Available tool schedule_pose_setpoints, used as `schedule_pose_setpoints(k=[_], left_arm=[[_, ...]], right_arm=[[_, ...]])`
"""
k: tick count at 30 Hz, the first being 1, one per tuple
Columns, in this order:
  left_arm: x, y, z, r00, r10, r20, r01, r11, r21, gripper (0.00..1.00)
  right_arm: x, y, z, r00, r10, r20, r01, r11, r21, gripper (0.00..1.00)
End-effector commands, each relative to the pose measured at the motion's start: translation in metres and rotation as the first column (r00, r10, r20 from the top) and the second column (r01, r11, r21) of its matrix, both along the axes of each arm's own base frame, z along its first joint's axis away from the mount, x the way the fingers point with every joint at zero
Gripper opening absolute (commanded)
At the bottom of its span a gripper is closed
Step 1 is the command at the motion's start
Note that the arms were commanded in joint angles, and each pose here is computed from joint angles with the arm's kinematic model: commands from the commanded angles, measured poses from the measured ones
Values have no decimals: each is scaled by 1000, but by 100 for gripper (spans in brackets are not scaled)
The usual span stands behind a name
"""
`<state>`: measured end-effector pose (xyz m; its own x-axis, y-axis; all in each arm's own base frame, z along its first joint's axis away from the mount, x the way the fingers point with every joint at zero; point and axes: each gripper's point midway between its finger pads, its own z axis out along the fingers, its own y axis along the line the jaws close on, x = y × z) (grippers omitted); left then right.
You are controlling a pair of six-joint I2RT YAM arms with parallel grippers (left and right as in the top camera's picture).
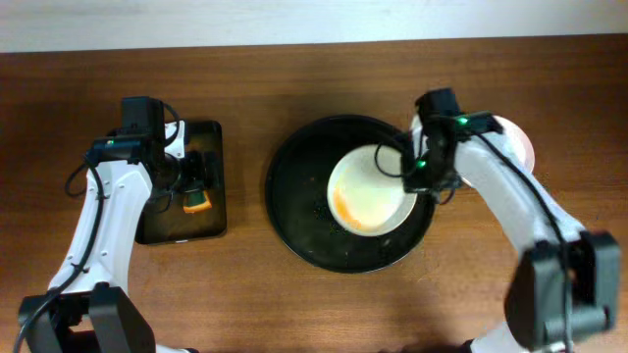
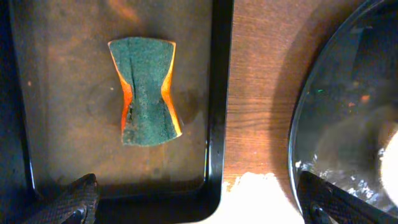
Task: Clean dirty plates on tray and stack at the side
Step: 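Carry the last plate with the right gripper onto the plate stack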
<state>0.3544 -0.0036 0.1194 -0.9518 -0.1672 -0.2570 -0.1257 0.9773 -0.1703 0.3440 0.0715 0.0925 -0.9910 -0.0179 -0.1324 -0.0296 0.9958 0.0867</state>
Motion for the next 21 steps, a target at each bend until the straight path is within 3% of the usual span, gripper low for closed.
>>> schedule_pose_setpoints(k=[1, 4, 6, 10, 13, 19, 21], left_arm=[[0, -2, 2, 1000, 4, 9, -4, 1000, -12, 99], [0, -2, 2, 1000, 4, 9, -4, 1000, -12, 99], [1, -2, 2, 1000, 4, 10, -4, 1000, -12, 99], [1, -2, 2, 1000, 4, 12, -4, 1000, -12, 99], [1, -2, 2, 1000, 4, 12, -4, 1000, -12, 99], [2, -3, 2, 1000, 3, 15, -3, 1000, -12, 99], [2, -2, 2, 1000, 4, 16, -4, 1000, -11, 99]], right_arm=[[11, -37, 48, 983, -31, 182, 67, 978, -197, 4], [11, -61, 83, 955, -20, 295, 131, 924, -360, 4], [13, -61, 111, 916, 42, 398, 197, 818, -540, 4], [8, -1, 135, 846, 225, 483, 162, 754, -636, 4], [7, -4, 162, 799, 282, 531, 250, 647, -720, 4], [8, -3, 162, 791, 270, 549, 266, 656, -706, 4], [9, 3, 144, 808, 181, 561, 253, 754, -607, 4]])
